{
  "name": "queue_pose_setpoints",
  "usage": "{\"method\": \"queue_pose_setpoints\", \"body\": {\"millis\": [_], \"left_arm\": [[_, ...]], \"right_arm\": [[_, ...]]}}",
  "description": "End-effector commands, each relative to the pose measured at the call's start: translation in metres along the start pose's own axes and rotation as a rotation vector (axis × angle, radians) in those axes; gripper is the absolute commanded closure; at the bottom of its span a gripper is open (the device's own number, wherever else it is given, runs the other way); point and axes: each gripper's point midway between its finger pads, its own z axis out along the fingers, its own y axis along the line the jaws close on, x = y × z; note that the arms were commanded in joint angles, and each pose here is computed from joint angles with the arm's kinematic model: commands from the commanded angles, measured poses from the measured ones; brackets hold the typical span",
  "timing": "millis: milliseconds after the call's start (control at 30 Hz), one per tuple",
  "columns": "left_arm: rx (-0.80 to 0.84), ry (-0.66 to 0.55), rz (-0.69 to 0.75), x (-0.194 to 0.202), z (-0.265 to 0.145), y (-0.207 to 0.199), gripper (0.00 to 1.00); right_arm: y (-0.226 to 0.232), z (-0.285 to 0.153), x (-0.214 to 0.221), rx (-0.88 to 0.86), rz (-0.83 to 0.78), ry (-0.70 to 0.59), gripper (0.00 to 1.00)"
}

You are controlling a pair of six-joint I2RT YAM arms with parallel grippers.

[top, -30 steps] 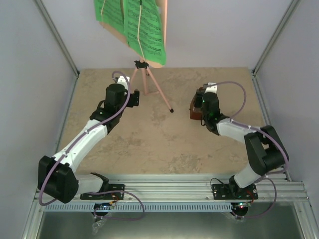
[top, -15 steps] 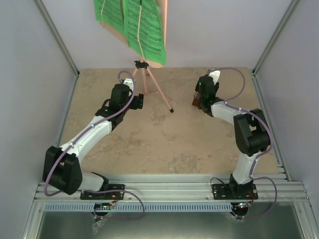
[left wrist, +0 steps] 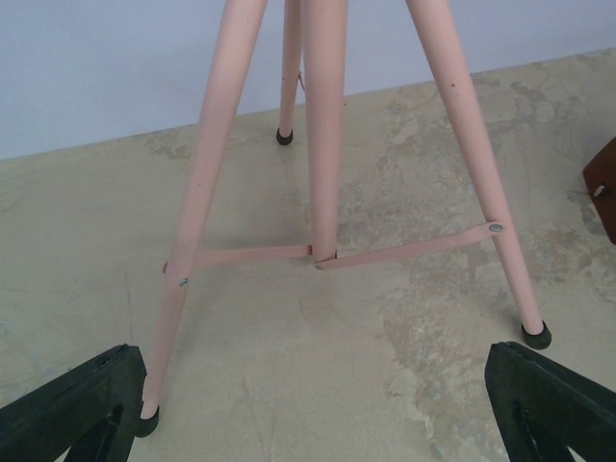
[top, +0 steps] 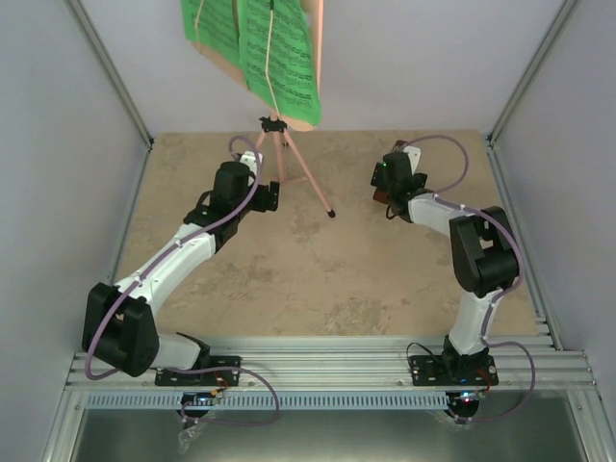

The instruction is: Pack up the instrument practice props

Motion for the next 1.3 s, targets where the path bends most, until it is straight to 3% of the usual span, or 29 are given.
{"method": "queue_pose_setpoints", "body": {"millis": [0,333,567,733,900,1267], "left_arm": [[0.051,-0.053,-0.015,-0.02,-0.006,-0.001,0.01],[0.04,0.046,-0.047,0.012,0.021,0.024,0.01],[0.104,0.131,-0.06,0.038,0.047,0.038,0.01],[0.17,0.08,-0.13,0.024,0.039,0.056,0.01],[0.281,0.014,-0.094,0.006,0.029,0.041,0.03],[0.374,-0.047,-0.094,-0.029,0.055,0.056,0.15]], "right_arm": [[0.001,-0.032,-0.03,-0.062,-0.068,-0.018,0.02],[0.022,-0.131,-0.055,-0.435,-0.16,-0.081,0.02],[0.014,-0.224,-0.049,-0.683,-0.279,-0.304,0.02],[0.005,-0.255,-0.038,-0.764,-0.249,-0.371,0.02],[-0.001,-0.266,-0.044,-0.771,-0.176,-0.387,0.02],[0.004,-0.286,-0.041,-0.862,-0.188,-0.418,0.02]]}}
